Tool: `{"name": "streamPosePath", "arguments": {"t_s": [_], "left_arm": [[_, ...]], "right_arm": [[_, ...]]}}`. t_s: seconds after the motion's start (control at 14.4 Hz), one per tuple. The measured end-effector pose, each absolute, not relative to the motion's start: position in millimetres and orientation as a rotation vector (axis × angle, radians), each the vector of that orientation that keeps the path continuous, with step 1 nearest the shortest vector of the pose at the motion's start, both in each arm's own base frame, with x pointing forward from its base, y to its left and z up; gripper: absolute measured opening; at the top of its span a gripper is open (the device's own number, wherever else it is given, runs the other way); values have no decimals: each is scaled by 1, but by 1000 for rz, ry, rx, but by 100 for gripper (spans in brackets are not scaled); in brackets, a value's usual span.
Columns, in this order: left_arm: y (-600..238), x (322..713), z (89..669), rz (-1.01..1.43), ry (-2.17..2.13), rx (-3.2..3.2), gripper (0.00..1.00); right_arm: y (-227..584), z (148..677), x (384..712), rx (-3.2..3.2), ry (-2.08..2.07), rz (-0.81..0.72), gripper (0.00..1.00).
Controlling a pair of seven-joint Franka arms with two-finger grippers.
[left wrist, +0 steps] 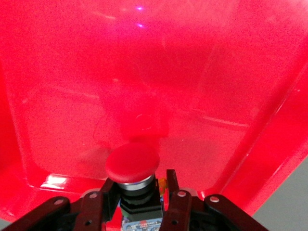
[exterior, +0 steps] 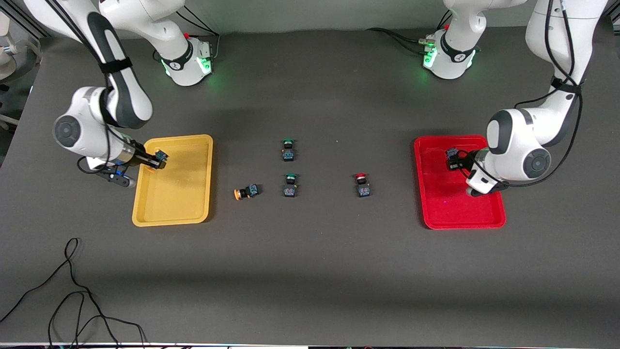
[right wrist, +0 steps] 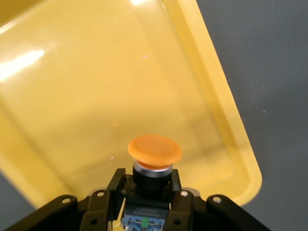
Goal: Place red and yellow buttons in trays
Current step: 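Place the red and yellow buttons in their matching trays with both grippers, then reach both grippers to the remaining red and yellow buttons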
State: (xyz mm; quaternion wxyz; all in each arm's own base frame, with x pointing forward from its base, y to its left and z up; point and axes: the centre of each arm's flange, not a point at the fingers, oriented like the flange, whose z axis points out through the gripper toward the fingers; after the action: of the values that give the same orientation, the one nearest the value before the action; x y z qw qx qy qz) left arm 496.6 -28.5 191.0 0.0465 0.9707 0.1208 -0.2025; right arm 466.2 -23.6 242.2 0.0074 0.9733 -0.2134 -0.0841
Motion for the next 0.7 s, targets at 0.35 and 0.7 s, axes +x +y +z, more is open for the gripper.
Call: {"name": "streamPosePath", "arguments": {"t_s": [0.35,0.7], "left_arm": [[-32,511,240,-612,367,2959,91],[-86,559,368,-601,395,2974,100]], "right_arm": [[-11,205,456,3033,-729,-300,48],[-9,208,459,3038,-727,-291,94]]}}
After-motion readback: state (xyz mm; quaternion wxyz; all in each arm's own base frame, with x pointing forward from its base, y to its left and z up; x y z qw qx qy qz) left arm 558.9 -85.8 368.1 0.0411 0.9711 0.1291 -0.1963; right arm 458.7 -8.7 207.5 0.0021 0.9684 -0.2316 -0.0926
